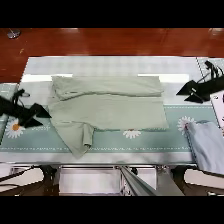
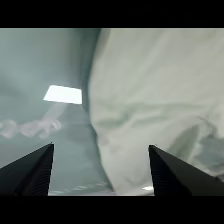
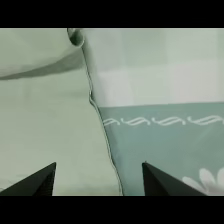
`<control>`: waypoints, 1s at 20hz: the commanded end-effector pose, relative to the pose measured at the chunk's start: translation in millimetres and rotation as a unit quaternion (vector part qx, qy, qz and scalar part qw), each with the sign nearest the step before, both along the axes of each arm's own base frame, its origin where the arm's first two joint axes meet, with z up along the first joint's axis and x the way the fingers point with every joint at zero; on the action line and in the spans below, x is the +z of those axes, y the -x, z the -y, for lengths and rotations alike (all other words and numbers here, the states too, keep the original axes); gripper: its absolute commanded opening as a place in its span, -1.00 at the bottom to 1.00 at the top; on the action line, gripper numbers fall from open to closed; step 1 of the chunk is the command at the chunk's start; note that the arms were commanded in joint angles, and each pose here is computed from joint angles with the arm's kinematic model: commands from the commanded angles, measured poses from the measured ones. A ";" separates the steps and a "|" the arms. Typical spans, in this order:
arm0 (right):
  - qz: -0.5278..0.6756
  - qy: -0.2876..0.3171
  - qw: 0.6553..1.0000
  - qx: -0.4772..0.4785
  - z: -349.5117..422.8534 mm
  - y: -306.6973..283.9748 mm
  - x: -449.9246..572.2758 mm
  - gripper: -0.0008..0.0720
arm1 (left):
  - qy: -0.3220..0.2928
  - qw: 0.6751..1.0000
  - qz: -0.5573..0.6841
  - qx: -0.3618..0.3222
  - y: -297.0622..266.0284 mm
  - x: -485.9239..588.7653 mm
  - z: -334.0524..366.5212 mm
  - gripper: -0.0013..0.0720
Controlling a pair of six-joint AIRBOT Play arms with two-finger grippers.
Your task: Fold the shirts.
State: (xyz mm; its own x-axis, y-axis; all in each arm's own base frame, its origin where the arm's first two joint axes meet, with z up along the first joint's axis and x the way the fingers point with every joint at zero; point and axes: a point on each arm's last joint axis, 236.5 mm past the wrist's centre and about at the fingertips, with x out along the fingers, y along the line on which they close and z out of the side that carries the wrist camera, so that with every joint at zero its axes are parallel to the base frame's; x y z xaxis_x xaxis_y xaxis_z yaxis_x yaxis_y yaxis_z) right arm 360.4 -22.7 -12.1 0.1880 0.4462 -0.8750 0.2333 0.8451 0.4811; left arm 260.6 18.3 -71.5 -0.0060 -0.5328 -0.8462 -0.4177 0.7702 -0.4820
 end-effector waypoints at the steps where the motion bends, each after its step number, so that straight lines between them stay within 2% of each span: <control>1: 0.063 -0.051 0.996 -0.041 -32.2 33.8 -7.1 0.74 | 0.064 0.992 0.037 0.098 32.8 -11.0 28.3 0.95; 6: 0.057 -0.102 0.992 -0.043 -65.9 68.9 -22.3 0.73 | 0.074 0.989 0.042 0.123 51.1 -18.9 50.2 0.95; 11: 0.051 -0.112 0.991 -0.047 -70.2 72.4 -24.9 0.73 | 0.077 0.983 0.096 0.138 25.4 -30.5 75.0 0.95; 13: 0.052 -0.107 0.992 -0.045 -68.0 71.9 -25.1 0.73 | 0.070 0.985 0.103 0.116 22.7 -33.0 88.3 0.93; 14: 0.047 -0.093 0.994 -0.045 -62.7 73.2 -28.3 0.73 | 0.069 0.987 0.107 0.098 22.7 -32.0 94.3 0.53; 15: 0.033 -0.067 0.996 -0.049 -52.9 77.4 -35.6 0.73 | 0.071 0.988 0.109 0.087 23.3 -30.2 98.2 -0.54; 16: 0.013 -0.044 0.998 -0.052 -43.8 84.9 -43.9 0.73 | 0.073 0.988 0.117 0.072 22.8 -27.8 100.8 -0.89; 18: -0.040 0.002 0.998 -0.048 -26.9 108.7 -59.3 0.73 | 0.078 0.988 0.121 0.062 21.6 -23.4 102.3 -0.90; 20: -0.082 0.014 0.995 -0.050 -23.8 128.1 -67.2 0.74 | 0.081 0.987 0.123 0.057 21.2 -21.0 103.3 -0.90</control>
State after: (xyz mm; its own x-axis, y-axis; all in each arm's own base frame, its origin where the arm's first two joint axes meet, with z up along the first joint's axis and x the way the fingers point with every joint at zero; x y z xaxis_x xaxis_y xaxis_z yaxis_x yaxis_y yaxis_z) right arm 260.1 17.0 -64.2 0.1958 0.4785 -0.8560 0.3291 0.7902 0.5170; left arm 238.1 -78.6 -97.9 0.2621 -0.6288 -0.7321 -0.3828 0.6286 -0.6770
